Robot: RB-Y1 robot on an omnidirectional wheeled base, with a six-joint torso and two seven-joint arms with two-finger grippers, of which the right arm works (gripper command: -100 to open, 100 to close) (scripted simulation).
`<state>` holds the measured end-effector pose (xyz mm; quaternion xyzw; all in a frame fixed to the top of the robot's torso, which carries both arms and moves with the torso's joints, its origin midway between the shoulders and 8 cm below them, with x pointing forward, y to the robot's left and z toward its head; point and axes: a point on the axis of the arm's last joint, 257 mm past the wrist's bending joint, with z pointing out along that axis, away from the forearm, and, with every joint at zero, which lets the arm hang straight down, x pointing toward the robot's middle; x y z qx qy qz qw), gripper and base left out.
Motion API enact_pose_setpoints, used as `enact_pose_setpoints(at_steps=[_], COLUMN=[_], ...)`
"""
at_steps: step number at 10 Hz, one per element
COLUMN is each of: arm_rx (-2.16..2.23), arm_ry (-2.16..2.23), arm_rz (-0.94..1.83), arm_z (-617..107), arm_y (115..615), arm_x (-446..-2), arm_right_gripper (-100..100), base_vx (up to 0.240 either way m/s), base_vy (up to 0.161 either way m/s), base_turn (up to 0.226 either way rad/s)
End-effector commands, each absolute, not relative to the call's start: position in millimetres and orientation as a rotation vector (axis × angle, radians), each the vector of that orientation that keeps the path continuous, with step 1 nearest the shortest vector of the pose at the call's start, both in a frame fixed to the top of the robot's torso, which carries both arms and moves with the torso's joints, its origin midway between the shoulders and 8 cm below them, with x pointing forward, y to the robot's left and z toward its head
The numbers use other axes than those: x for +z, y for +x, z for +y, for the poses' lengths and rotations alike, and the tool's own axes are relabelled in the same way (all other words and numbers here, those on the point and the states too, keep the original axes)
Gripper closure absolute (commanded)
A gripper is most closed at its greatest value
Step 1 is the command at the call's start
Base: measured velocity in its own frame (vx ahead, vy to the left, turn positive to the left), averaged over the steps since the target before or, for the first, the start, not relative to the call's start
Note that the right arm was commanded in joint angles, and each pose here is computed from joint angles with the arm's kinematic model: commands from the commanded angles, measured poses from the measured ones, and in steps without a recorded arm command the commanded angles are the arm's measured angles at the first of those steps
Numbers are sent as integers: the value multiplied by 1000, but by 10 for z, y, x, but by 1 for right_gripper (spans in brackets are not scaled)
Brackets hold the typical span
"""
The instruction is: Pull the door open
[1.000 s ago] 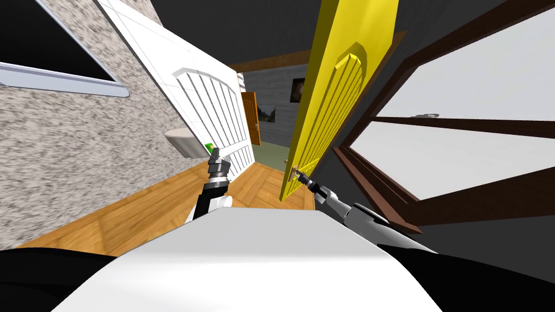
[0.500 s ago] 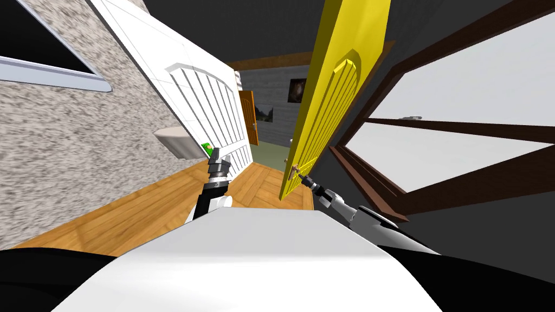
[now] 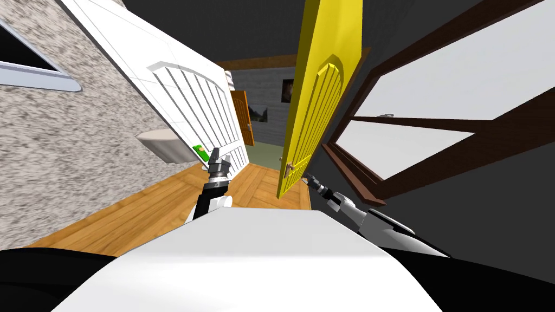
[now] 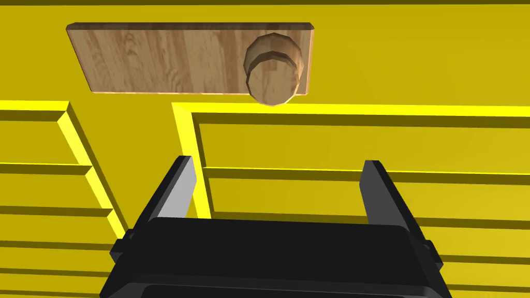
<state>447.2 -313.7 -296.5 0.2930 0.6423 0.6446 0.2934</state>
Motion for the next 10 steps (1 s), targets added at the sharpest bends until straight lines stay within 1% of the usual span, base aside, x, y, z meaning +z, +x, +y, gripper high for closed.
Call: enact_pose_setpoints(at_steps=[1, 5, 6, 7, 10], arm_rx=[1705, 1683, 1690, 1690, 1690], arm_ry=[792, 817, 811, 811, 811], arm_rz=[1697, 1670, 1675, 1675, 1675], arm_z=[-3117, -3080, -3080, -3080, -3080], arm_y=[4559, 4722, 4691, 4691, 4691], arm_x=[-2964, -2962, -2963, -2963, -2963], arm_right_gripper=[-100, -100, -100, 100, 100], base_vx=[82, 173, 76, -5, -20], base_vy=[82, 148, 67, -6, -21], base_turn=[135, 93, 18, -16, 8])
